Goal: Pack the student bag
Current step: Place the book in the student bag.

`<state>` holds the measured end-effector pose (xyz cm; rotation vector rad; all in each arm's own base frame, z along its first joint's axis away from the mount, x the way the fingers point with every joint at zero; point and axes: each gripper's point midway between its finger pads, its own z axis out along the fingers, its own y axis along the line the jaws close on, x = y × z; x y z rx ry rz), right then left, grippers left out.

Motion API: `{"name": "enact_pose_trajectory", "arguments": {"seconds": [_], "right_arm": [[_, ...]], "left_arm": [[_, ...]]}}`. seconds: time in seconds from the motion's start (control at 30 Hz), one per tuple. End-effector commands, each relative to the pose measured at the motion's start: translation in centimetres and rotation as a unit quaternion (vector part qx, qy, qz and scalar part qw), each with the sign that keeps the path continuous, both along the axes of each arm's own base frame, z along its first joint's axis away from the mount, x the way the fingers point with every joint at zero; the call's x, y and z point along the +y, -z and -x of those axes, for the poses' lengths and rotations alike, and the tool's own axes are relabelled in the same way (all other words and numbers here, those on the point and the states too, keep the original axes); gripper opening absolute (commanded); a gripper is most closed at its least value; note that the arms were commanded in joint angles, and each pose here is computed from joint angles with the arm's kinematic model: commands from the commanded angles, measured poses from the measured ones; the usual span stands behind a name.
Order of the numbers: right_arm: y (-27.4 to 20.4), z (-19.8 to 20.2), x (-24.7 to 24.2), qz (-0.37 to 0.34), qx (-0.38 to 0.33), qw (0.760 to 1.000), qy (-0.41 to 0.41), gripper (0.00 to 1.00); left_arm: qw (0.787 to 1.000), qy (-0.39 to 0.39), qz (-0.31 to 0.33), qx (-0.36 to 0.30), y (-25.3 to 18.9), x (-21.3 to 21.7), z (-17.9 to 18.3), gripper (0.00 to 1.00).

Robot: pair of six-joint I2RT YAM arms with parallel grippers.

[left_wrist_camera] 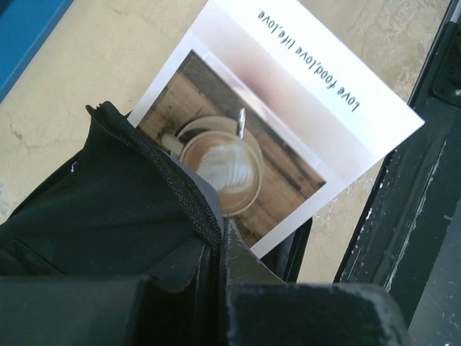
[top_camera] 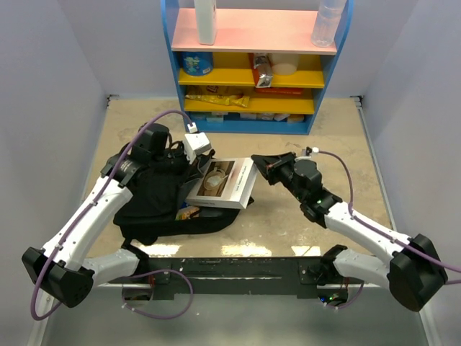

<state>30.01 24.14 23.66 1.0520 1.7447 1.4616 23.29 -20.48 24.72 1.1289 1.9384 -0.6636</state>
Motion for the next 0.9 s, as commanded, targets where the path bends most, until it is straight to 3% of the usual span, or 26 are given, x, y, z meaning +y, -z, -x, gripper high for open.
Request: {"name": "enact_pose_trajectory", "arguments": {"seconds": [0.0, 0.3, 0.5, 0.6, 0.7, 0.8, 0.87], "right_arm": [[-1.9, 0.2, 2.3, -0.032, -0.030, 0.999, -0.009, 0.00], [3.0, 3.9, 8.5, 0.047, -0.006, 0.992, -0.116, 0.00], [4.0, 2.5, 12.6, 0.082, -0.029, 0.982, -0.165, 0.00], [1.9, 1.0, 15.5, 0.081, -0.081, 0.975, -0.188, 0.01], [2.7, 0.6, 19.1, 0.109, -0.118, 0.955, -0.249, 0.19], [4.8, 1.4, 19.6, 0.122, -0.121, 0.944, -0.282, 0.36], [6.4, 2.3, 18.0, 0.136, -0.121, 0.942, -0.283, 0.40]], "left_arm": [[0.996, 0.020, 0.059, -0.057, -4.5, -2.1, -0.8, 0.00], [0.996, 0.037, 0.060, -0.057, -4.4, -2.6, -0.3, 0.00], [0.994, 0.071, 0.069, -0.056, -4.9, -3.1, 0.9, 0.00], [0.993, 0.079, 0.070, -0.054, -5.0, -3.1, 1.3, 0.00], [0.993, 0.085, 0.071, -0.052, -5.0, -3.1, 1.6, 0.00], [0.993, 0.084, 0.064, -0.055, -5.0, -2.8, 1.6, 0.00], [0.993, 0.086, 0.061, -0.057, -4.9, -2.6, 1.8, 0.00]]}}
